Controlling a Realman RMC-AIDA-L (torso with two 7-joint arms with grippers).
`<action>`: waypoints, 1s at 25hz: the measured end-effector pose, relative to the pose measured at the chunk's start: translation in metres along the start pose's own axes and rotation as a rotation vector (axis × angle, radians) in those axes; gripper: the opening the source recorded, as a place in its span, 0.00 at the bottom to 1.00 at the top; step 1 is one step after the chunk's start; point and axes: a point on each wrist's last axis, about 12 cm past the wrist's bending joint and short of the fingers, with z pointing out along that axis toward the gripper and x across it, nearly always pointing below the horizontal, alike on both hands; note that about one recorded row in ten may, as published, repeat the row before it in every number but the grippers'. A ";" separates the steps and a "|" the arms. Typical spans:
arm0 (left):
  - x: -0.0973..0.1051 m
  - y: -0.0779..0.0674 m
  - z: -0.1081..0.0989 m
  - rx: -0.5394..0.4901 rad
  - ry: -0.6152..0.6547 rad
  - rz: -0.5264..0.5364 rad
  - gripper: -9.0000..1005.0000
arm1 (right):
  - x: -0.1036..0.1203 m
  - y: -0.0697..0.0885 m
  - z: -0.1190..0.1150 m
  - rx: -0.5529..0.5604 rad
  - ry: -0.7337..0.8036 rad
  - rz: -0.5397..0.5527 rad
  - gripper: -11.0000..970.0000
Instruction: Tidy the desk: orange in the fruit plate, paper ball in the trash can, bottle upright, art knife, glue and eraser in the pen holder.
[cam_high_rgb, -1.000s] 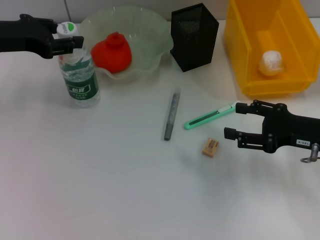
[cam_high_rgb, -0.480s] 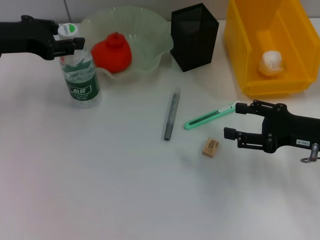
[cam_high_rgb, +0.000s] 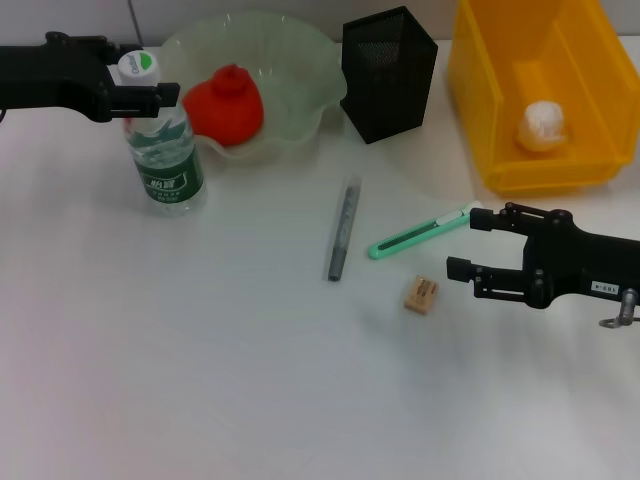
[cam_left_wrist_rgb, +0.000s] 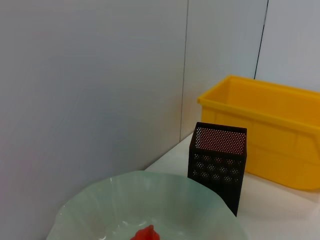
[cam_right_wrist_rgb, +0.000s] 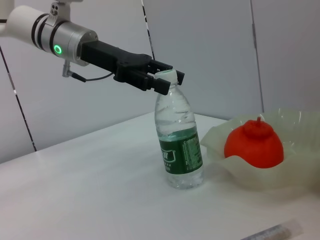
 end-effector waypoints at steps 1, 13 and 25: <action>0.000 0.000 0.000 0.000 0.000 -0.001 0.54 | 0.000 0.000 0.000 0.000 -0.001 0.002 0.81; -0.026 -0.012 -0.043 0.149 -0.404 -0.054 0.81 | 0.001 0.001 0.000 0.000 -0.002 0.005 0.81; 0.044 -0.075 -0.008 0.507 -0.370 -0.125 0.81 | -0.005 -0.001 0.003 -0.016 -0.009 0.016 0.81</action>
